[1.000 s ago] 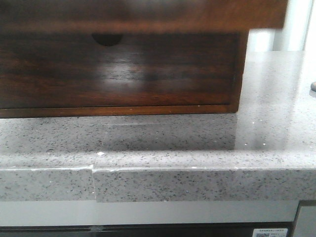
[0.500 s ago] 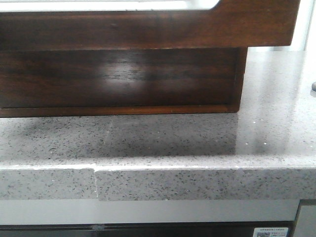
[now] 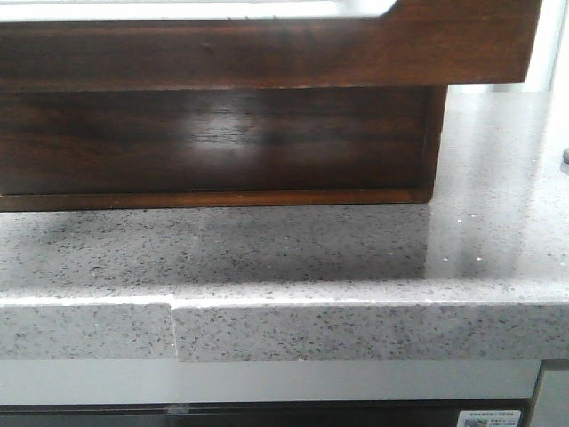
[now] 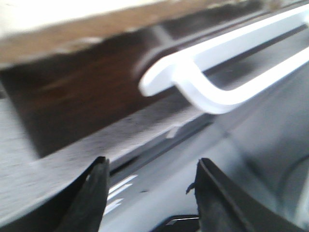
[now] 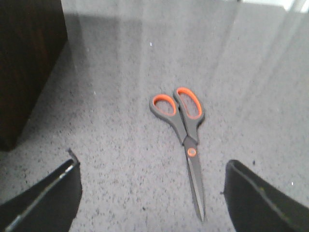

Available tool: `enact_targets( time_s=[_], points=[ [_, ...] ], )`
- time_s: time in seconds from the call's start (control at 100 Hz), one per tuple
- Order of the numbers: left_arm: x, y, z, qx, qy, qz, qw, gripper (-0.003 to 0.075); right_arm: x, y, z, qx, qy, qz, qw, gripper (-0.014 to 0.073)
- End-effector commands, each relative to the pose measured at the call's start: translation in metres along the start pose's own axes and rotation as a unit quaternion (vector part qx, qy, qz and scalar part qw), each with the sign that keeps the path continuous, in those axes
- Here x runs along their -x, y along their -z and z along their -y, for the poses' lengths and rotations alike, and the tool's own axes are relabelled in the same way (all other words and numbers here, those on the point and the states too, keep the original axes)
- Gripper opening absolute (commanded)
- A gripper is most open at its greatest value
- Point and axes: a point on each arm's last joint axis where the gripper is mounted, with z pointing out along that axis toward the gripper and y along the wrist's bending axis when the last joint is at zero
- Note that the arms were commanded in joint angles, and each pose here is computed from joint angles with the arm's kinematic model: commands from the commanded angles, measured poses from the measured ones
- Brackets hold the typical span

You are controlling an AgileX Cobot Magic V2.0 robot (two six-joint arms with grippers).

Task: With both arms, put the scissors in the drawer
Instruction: 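Pull the drawer open toward the robot with the left gripper, then lower the right gripper onto the grey-and-orange scissors and grasp them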

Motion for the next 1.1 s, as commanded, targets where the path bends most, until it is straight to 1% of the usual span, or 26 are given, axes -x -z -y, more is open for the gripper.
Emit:
enact_targets(
  time_s=[0.0,0.16,0.28,0.35,0.43,0.48,0.65,0.7,0.91,1.09],
  points=[
    [0.016,0.018,0.001,0.055,-0.014,0.040,0.998,0.0368,0.019,-0.001,0.003,-0.011,-0.002,0.005,1.000,0.0546],
    [0.030,0.030,0.009,0.052,-0.049,0.077,0.994,0.0368,0.032,-0.020,0.016,-0.059,-0.020,-0.070,0.996,0.0546],
    [0.041,0.041,0.016,0.053,-0.085,0.105,0.989,0.0368,0.035,-0.042,0.035,-0.102,-0.050,-0.135,0.984,0.0541],
    [0.049,0.049,0.021,0.053,-0.101,0.130,0.985,0.0368,0.034,-0.056,0.043,-0.112,-0.067,-0.168,0.977,0.0510],
    [0.056,0.054,0.023,0.057,-0.114,0.158,0.979,0.0368,0.035,-0.073,0.048,-0.099,-0.082,-0.201,0.971,0.0450],
    [0.059,0.055,0.022,0.063,-0.125,0.178,0.974,0.0368,0.036,-0.084,0.050,-0.090,-0.081,-0.223,0.967,0.0428],
    [0.068,0.056,0.021,0.068,-0.135,0.218,0.964,0.0368,0.041,-0.122,0.056,-0.071,-0.066,-0.309,0.946,0.0423],
    [0.071,0.053,0.020,0.063,-0.134,0.218,0.965,0.0368,0.041,-0.135,0.057,-0.059,-0.062,-0.333,0.939,0.0422],
    [0.080,0.031,0.015,0.037,-0.128,0.185,0.974,0.0368,0.051,-0.175,0.060,-0.011,-0.036,-0.377,0.925,0.0418],
    [0.082,0.027,0.012,0.038,-0.123,0.182,0.975,0.0368,0.058,-0.198,0.059,0.018,0.002,-0.388,0.922,0.0418]
  ],
)
